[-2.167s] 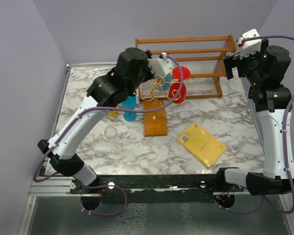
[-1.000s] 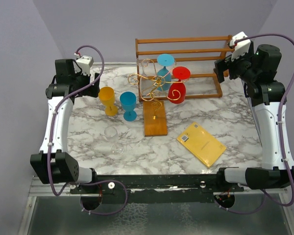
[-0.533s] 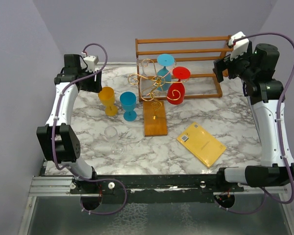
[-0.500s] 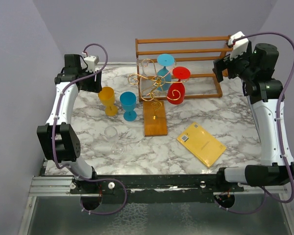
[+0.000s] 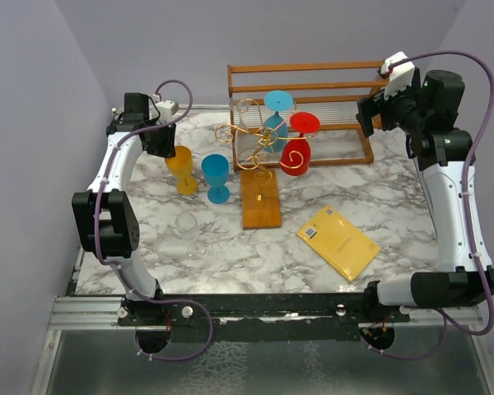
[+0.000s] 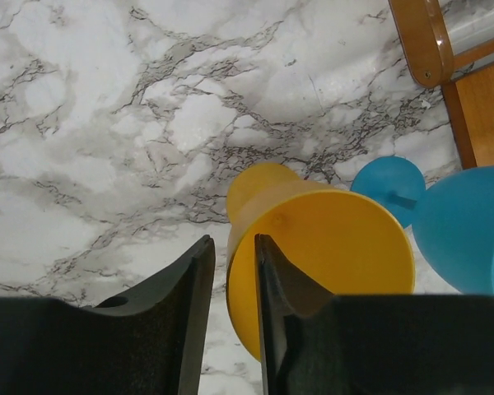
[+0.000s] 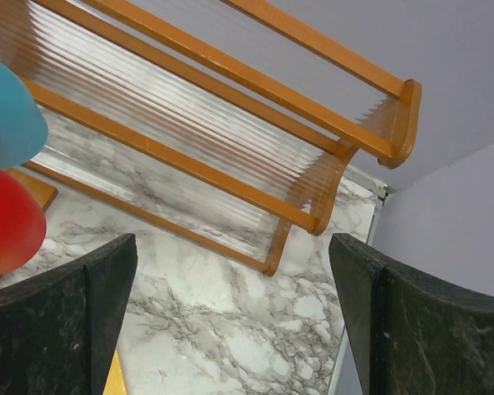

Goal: Place the wine glass upside down on the wine glass rack

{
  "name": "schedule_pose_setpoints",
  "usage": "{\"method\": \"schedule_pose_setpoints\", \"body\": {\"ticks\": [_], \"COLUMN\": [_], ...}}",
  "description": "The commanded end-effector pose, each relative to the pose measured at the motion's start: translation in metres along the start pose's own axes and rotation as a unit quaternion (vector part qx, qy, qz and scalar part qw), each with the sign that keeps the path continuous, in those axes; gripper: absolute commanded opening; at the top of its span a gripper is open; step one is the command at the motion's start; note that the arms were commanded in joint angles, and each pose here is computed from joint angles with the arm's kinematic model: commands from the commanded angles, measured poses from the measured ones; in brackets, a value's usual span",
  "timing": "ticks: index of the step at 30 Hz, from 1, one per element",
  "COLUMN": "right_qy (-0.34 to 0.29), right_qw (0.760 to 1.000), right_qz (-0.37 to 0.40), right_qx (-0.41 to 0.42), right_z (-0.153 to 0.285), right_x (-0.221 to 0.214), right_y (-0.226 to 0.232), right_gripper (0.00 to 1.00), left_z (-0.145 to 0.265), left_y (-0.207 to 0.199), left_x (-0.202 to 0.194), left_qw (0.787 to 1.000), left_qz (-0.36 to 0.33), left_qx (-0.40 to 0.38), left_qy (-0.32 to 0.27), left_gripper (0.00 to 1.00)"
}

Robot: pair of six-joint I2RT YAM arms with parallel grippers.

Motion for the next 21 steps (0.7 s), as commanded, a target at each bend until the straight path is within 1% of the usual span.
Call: {"method": "schedule_pose_setpoints", "body": {"ticks": [1, 5, 10, 16, 21], "right_qy": [-0.006, -0.004, -0.004, -0.004, -0.008], "right_qw": [1.0, 1.0, 1.0, 1.0, 1.0], "right_qz": [-0.004, -0.003, -0.003, -0.004, -0.01], "right_qx": [0.006, 0.005, 0.005, 0.009, 0.004], "right_z": [-0.002, -0.004, -0.004, 0.0, 0.001], "right_x": [0.007, 0.005, 0.005, 0.007, 0.014], "right_y": [0.002, 0.001, 0.001, 0.003, 0.002], "right_gripper": [0.99, 0.99, 0.99, 1.0, 1.0], "left_z": [-0.002, -0.001, 0.014, 0.044, 0.091], "left_y": [0.0, 0.001, 0.015, 0.024, 0.038], "left_x": [0.009, 0.01, 0.015, 0.032, 0.056], "left_qw": [1.0, 1.0, 0.998, 0.993, 0.98], "left_qz": [-0.016, -0.025, -0.053, -0.064, -0.072], "left_qx": [-0.001, 0.004, 0.044, 0.091, 0.171], "left_qy": [-0.006, -0.001, 0.003, -0.025, -0.068], "left_gripper": [0.26, 0.15, 0.0, 0.0, 0.0]}}
Point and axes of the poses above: each gripper's point midway between its finger pads, its own z axis back along the fingers, its own y axis along the line the jaws close on, x = y × z, the point moved 1 cm from there along z, back along the fingers, and after that the axes turned 14 degrees about -z, right-handed, at the moved point
